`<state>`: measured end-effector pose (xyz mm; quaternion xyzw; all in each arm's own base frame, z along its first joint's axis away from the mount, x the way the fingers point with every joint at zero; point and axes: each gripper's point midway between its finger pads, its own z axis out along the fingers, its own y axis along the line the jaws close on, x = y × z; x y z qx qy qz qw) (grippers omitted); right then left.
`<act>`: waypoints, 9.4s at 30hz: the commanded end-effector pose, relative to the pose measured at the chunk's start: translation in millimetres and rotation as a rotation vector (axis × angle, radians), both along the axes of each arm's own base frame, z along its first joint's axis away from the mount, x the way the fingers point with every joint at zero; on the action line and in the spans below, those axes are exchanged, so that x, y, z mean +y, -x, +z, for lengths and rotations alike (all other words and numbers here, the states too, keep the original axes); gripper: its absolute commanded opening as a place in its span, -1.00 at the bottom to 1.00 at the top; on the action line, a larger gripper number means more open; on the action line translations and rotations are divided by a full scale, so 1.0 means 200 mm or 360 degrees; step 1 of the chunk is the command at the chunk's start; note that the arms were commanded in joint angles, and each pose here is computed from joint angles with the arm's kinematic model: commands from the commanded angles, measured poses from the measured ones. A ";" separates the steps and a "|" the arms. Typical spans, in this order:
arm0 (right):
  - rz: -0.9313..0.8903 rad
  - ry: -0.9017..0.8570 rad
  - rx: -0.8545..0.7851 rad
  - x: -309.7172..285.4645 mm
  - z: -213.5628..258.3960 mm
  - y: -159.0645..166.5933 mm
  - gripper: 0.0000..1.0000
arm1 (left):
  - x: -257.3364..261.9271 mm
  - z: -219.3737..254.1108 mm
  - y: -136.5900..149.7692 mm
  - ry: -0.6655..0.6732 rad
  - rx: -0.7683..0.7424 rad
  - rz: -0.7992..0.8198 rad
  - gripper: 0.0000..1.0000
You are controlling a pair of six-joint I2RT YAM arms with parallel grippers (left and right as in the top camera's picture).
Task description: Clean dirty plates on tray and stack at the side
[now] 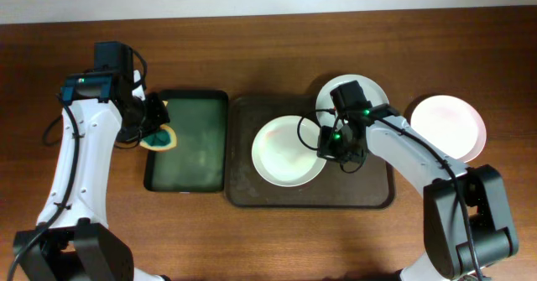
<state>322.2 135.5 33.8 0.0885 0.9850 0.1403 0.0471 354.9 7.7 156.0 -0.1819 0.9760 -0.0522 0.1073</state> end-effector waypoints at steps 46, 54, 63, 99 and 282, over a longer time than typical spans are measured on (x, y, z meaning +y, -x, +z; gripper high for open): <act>0.0428 0.0773 -0.1846 0.81 0.96 -0.65 -0.92 | -0.06 0.07 -0.05 0.0041 -0.0113 -0.0055 -1.00; 0.0609 0.0861 -0.1998 0.93 1.05 -0.60 -0.92 | -0.06 0.07 -0.05 0.0041 -0.0113 -0.0054 -1.00; 0.0530 0.0843 -0.2010 0.92 1.07 -0.61 -0.92 | -0.06 0.07 -0.05 0.0041 -0.0113 -0.0054 -1.00; -0.1438 0.0159 -0.0086 -1.81 0.32 0.04 -0.92 | -0.06 0.07 -0.05 0.0041 -0.0121 -0.0054 -1.00; 0.0149 -0.0381 0.0061 -0.19 -0.11 -0.13 -0.92 | -1.43 -0.65 -0.01 0.0793 0.0408 -0.0722 -1.00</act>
